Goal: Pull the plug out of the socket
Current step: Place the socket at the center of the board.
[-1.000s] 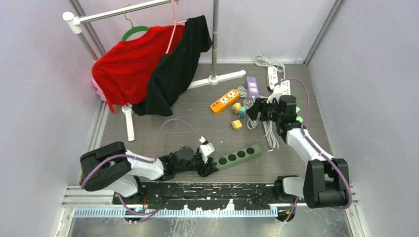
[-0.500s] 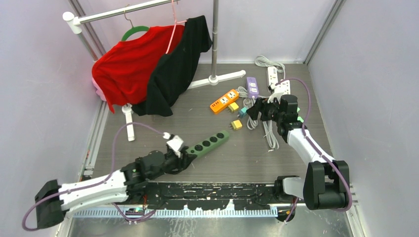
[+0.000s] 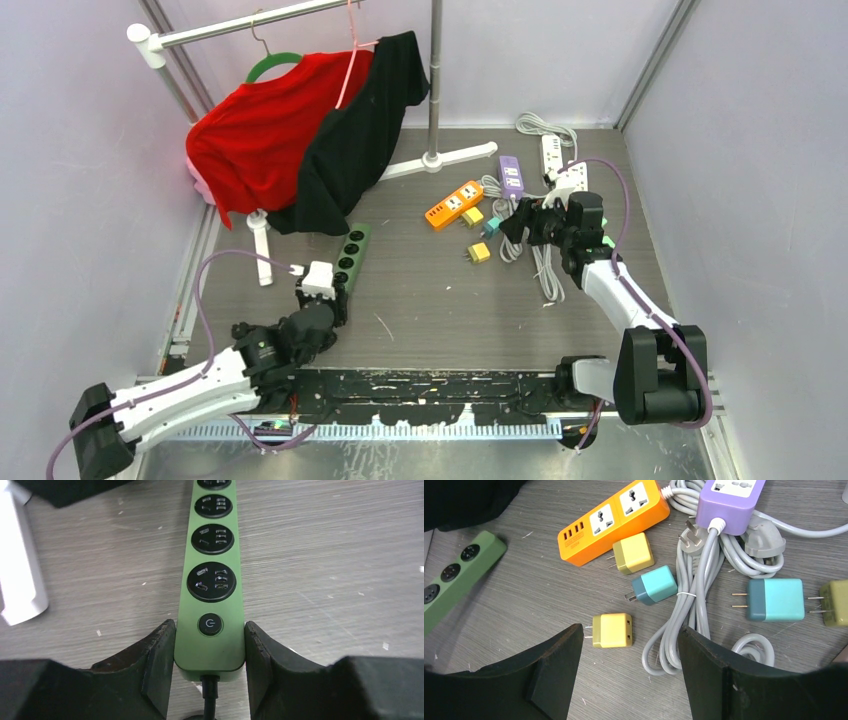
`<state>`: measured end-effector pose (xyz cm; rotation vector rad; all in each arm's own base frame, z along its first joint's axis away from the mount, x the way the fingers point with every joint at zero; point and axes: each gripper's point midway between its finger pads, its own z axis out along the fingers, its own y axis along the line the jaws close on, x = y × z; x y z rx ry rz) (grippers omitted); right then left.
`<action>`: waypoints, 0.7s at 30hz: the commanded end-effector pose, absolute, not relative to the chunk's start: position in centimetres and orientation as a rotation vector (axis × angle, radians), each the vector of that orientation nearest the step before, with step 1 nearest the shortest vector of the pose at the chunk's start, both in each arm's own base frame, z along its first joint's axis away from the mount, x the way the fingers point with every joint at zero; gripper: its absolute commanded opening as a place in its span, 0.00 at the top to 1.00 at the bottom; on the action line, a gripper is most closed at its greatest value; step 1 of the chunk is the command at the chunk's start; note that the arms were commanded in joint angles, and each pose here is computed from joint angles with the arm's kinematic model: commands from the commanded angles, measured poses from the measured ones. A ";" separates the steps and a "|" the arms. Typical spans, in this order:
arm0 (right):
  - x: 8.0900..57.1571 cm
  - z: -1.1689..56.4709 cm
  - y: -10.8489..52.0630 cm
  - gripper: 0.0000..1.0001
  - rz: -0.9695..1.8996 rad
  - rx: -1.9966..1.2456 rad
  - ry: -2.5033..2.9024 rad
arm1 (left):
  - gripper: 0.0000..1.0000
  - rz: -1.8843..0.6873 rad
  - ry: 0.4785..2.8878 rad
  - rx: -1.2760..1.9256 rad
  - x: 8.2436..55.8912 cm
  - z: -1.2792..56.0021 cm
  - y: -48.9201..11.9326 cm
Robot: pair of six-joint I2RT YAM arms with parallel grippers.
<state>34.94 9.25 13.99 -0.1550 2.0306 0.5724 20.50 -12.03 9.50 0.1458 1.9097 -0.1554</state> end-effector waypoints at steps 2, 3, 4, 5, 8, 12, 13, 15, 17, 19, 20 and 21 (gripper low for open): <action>36.1 17.3 9.2 0.25 0.558 -0.181 1.935 | 1.00 0.018 1.943 -0.152 23.6 10.6 -9.1; 36.1 17.3 9.2 0.26 0.559 -0.179 1.935 | 1.00 0.012 1.983 -0.189 24.1 9.8 -8.8; 36.1 17.3 9.2 0.26 0.558 -0.181 1.935 | 1.00 0.005 2.016 -0.231 24.5 9.2 -8.4; 36.1 17.4 9.2 0.26 0.561 -0.180 1.933 | 1.00 -0.001 2.044 -0.272 24.8 8.6 -8.1; 36.1 17.5 9.2 0.26 0.559 -0.180 1.930 | 1.00 0.014 2.081 -0.393 25.5 7.7 -6.7; 36.0 17.6 9.1 0.25 0.559 -0.181 1.932 | 0.74 0.058 2.095 -0.493 25.5 7.3 -5.9; 36.0 17.6 9.1 0.25 0.559 -0.181 1.935 | 0.59 0.069 2.102 -0.512 25.4 7.2 -5.7; 36.0 17.6 9.2 0.25 0.560 -0.183 1.938 | 0.37 0.080 2.127 -0.538 25.0 6.9 -5.7; 35.9 17.6 9.2 0.25 0.561 -0.188 1.941 | 0.23 0.066 2.151 -0.554 24.6 6.9 -5.9; 35.9 17.7 9.2 0.25 0.561 -0.195 1.943 | 0.14 0.038 2.165 -0.568 24.3 7.3 -6.2; 35.8 17.7 9.3 0.25 0.569 -0.203 1.944 | 0.07 0.020 2.168 -0.575 24.2 7.7 -6.3; 35.7 17.9 9.3 0.25 0.576 -0.212 1.943 | 0.05 -0.001 2.168 -0.580 24.0 8.1 -6.5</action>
